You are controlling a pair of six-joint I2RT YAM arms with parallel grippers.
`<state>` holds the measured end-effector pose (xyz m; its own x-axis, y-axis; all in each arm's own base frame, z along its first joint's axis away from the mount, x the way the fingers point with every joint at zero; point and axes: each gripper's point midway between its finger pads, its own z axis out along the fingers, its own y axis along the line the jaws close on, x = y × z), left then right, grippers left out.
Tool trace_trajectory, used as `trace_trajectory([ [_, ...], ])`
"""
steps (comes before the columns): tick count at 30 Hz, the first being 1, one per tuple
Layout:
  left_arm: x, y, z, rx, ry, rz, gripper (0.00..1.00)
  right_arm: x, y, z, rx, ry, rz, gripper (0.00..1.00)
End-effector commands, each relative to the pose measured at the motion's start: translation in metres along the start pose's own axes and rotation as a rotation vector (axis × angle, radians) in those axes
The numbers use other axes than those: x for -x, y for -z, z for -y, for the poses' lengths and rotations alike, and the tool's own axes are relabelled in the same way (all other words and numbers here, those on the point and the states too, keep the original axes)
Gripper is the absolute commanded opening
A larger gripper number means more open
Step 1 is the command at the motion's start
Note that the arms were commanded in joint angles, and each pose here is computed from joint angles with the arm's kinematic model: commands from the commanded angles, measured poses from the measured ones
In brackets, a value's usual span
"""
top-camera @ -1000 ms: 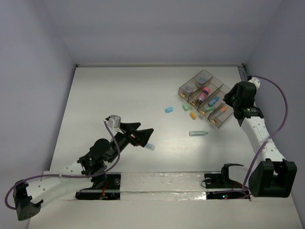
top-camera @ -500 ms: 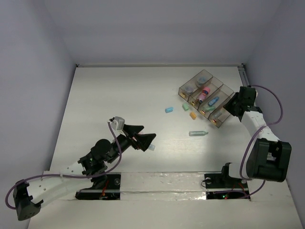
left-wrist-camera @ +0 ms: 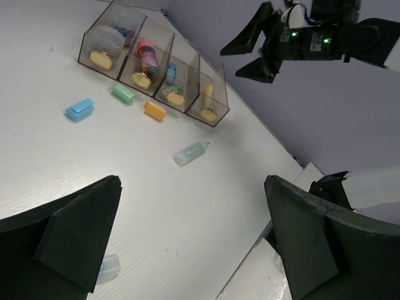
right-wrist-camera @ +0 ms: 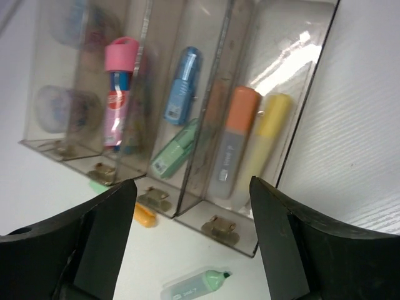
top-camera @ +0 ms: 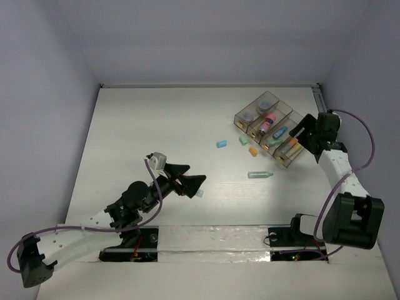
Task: Sort the stationery into containers
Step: Place the pen in the storage box, then pick up the pen from the center of the board.
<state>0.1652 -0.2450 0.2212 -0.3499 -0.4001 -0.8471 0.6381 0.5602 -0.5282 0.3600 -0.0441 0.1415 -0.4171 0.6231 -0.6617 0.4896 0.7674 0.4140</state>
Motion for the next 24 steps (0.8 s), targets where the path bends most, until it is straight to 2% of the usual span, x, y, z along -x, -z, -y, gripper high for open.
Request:
trace_trajectory([
  [1, 0.007, -0.004, 0.008, -0.04, -0.01, 0.026, 0.99, 0.004, 0.026, -0.019, 0.129, 0.02, 0.029, 0.8],
  [4, 0.002, -0.008, 0.008, -0.037, -0.017, 0.007, 0.99, -0.023, 0.049, -0.036, 0.206, 0.057, -0.028, 0.79],
  [7, -0.002, -0.011, 0.01, -0.047, -0.013, -0.006, 0.99, -0.077, 0.069, -0.048, 0.302, 0.051, -0.177, 0.8],
  [8, -0.001, -0.012, 0.012, -0.053, -0.012, -0.002, 0.99, -0.101, 0.07, -0.042, 0.299, 0.041, -0.235, 0.8],
  [12, -0.003, -0.015, 0.011, -0.047, -0.015, -0.013, 0.99, -0.149, 0.083, -0.042, 0.325, 0.017, -0.339, 0.83],
  [19, -0.005, -0.015, 0.008, -0.036, -0.016, -0.015, 0.99, -0.179, 0.071, -0.022, 0.221, 0.032, -0.425, 0.85],
  [24, -0.005, -0.016, 0.008, -0.033, -0.018, -0.015, 0.99, -0.182, 0.061, -0.019, 0.184, 0.025, -0.409, 0.85],
])
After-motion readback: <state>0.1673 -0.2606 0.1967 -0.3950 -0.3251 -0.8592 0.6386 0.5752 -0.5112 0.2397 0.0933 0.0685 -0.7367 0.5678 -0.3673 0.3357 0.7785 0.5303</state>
